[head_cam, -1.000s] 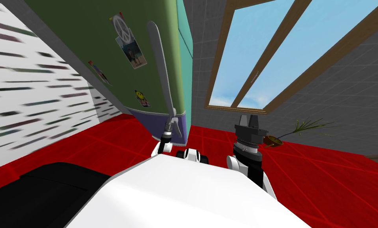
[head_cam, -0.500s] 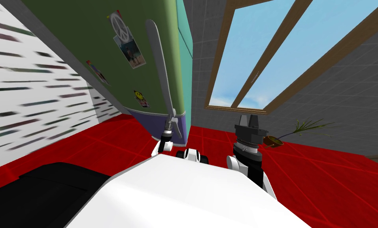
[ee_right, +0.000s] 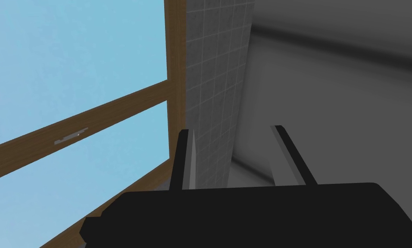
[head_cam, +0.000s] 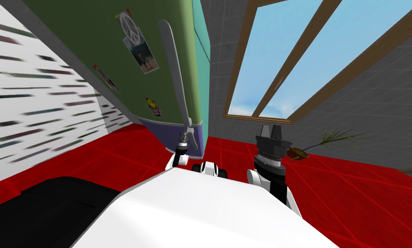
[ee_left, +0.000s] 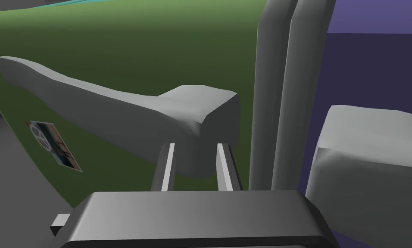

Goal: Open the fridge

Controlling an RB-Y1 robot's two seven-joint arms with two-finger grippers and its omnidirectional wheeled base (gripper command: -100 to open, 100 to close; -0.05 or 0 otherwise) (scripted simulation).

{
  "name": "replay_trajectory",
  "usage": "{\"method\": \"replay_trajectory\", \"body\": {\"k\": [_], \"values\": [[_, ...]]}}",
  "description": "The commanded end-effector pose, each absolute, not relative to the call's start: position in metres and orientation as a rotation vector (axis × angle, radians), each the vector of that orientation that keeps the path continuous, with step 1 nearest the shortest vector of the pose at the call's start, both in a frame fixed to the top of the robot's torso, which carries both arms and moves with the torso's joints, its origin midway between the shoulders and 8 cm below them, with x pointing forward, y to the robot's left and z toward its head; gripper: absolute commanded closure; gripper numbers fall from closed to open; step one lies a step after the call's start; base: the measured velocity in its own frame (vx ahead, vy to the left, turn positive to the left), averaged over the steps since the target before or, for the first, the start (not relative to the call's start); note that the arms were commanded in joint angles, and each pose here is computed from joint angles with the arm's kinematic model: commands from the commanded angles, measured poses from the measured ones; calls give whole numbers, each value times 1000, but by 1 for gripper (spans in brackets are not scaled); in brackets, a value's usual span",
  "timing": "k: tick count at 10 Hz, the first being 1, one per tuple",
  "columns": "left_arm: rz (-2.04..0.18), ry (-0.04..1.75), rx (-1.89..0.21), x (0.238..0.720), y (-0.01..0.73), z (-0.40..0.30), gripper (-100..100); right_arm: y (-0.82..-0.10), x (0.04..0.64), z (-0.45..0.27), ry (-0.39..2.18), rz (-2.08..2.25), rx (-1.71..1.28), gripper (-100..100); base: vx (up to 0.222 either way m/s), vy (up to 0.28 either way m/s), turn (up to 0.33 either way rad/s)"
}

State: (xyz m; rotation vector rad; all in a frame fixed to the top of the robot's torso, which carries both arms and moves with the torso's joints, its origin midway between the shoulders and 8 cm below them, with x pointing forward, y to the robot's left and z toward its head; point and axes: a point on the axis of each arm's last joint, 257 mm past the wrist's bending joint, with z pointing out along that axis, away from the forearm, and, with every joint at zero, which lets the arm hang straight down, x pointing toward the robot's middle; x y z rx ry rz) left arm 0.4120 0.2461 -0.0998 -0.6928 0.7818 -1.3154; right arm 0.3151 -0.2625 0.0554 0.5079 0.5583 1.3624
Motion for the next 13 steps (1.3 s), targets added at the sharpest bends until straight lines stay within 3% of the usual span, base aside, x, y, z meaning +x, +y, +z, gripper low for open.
{"method": "replay_trajectory", "body": {"k": [1, 13], "values": [[-1332, 791, -670, 419, 244, -98, 100, -262, 315, 55, 558, 1362, 508, 0, -155, 48, -67], [-1469, 839, -607, 456, 232, -86, 100, -262, 315, 55, 558, 1362, 508, 0, -191, 100, -59]]}}
